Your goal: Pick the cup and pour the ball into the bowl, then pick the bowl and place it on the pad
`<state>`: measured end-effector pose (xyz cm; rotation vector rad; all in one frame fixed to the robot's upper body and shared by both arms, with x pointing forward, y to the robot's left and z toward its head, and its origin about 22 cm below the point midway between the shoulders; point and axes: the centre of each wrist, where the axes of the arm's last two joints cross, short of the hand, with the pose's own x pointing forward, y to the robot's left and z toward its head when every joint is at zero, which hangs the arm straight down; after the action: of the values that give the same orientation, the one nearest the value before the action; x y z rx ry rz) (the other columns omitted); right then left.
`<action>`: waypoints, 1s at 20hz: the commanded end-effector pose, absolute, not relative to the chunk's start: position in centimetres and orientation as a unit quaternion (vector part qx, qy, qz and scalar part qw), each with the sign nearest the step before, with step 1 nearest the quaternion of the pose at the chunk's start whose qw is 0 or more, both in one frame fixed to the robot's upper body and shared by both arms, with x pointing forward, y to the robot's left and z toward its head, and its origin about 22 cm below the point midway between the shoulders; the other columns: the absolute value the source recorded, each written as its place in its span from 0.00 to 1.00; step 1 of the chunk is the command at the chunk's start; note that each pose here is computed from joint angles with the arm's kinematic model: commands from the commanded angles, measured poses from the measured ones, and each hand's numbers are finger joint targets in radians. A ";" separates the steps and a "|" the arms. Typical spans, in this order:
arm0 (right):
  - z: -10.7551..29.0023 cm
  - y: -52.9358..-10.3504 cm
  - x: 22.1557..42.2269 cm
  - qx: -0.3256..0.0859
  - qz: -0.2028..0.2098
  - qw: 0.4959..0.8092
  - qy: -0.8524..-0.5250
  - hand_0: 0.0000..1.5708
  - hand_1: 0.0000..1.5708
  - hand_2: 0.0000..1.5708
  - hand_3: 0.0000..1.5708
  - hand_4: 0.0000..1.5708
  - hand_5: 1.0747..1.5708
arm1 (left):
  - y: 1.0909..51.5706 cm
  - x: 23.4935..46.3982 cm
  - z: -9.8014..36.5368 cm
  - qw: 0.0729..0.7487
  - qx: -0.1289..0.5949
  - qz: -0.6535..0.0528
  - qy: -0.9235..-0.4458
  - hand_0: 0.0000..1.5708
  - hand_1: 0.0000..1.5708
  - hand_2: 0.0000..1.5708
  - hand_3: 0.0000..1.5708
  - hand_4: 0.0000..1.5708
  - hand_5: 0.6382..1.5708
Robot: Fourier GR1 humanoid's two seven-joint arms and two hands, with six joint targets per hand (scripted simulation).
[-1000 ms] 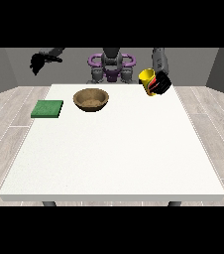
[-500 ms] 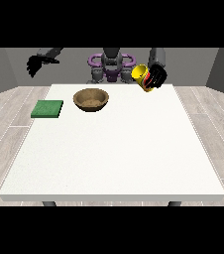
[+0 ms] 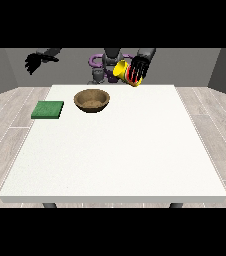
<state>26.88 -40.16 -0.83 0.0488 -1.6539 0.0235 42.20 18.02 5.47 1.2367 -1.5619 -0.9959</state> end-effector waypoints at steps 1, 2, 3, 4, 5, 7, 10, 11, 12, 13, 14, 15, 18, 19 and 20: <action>-1.7 -40.6 26.3 0.019 0.002 0.701 -0.713 0.00 0.00 0.00 0.00 0.00 1.00 | 13.9 41.8 5.0 0.377 0.533 -0.482 -0.585 0.99 0.99 1.00 1.00 0.97 0.71; -1.2 -41.2 26.6 0.018 0.001 0.696 -0.717 0.00 0.00 0.00 0.00 0.00 1.00 | 12.4 42.0 5.8 0.356 0.544 -0.488 -0.582 0.98 0.98 1.00 1.00 0.95 0.75; -1.5 -40.4 26.7 0.033 0.009 0.690 -0.723 0.00 0.00 0.00 0.00 0.00 1.00 | 12.9 42.0 5.7 0.333 0.549 -0.509 -0.574 0.96 0.96 1.00 1.00 0.90 0.79; -1.2 -39.9 27.0 0.034 0.021 0.690 -0.722 0.00 0.00 0.00 0.00 0.00 1.00 | 12.1 41.4 4.3 0.306 0.559 -0.529 -0.561 0.96 0.96 1.00 1.00 0.88 0.82; -1.5 -39.1 27.7 0.037 0.012 0.676 -0.736 0.00 0.00 0.00 0.00 0.00 1.00 | 10.8 42.1 6.3 0.278 0.563 -0.546 -0.555 0.95 0.95 1.00 1.00 0.96 0.73; -0.4 -41.5 27.5 0.019 0.013 0.684 -0.729 0.00 0.00 0.00 0.00 0.00 1.00 | 7.4 40.6 5.0 0.244 0.549 -0.589 -0.540 0.94 0.94 1.00 1.00 1.00 0.49; -1.6 -40.3 27.1 0.055 0.016 0.684 -0.727 0.00 0.00 0.00 0.00 0.00 1.00 | 7.5 41.2 5.5 0.178 0.586 -0.630 -0.478 0.96 0.96 1.00 1.00 1.00 0.43; -0.4 -41.6 27.5 0.039 0.012 0.674 -0.738 0.00 0.00 0.00 0.00 0.00 1.00 | 6.6 40.0 3.5 0.144 0.585 -0.649 -0.464 0.98 0.98 1.00 1.00 1.00 0.52; -2.4 -40.9 26.7 0.036 0.003 0.693 -0.720 0.00 0.00 0.00 0.00 0.00 1.00 | 5.2 39.9 4.6 0.120 0.576 -0.666 -0.458 0.98 0.98 1.00 1.00 0.99 0.56; -1.8 -40.2 27.5 0.038 0.010 0.684 -0.729 0.00 0.00 0.00 0.00 0.00 1.00 | 4.7 40.1 5.0 0.084 0.604 -0.664 -0.432 0.97 0.97 1.00 1.00 0.96 0.63; -1.0 -40.2 27.8 0.044 0.026 0.674 -0.737 0.00 0.00 0.00 0.00 0.00 1.00 | 6.3 39.6 2.6 0.077 0.612 -0.669 -0.414 0.97 0.97 1.00 1.00 0.96 0.64; -1.7 -42.0 26.3 0.040 -0.002 0.688 -0.725 0.00 0.00 0.00 0.00 0.00 1.00 | 6.2 39.2 2.1 0.080 0.598 -0.688 -0.405 0.95 0.95 1.00 1.00 0.95 0.64; -1.4 -42.0 27.1 0.016 -0.009 0.686 -0.728 0.00 0.00 0.00 0.00 0.00 1.00 | 3.0 38.4 3.0 0.021 0.595 -0.700 -0.394 0.93 0.93 1.00 1.00 0.96 0.58; -2.4 -42.9 25.5 0.015 -0.010 0.682 -0.731 0.00 0.00 0.00 0.00 0.00 1.00 | 3.8 38.8 3.4 0.015 0.596 -0.699 -0.394 0.92 0.92 1.00 1.00 0.97 0.54; -2.2 -40.6 26.7 0.025 0.013 0.691 -0.722 0.00 0.00 0.00 0.00 0.00 1.00 | 4.1 38.6 2.5 0.021 0.596 -0.708 -0.378 0.92 0.92 1.00 1.00 0.97 0.53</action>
<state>26.59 -41.35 -2.02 0.0594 -1.6253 0.0077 39.14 4.74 3.18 1.7862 -1.2375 -2.0932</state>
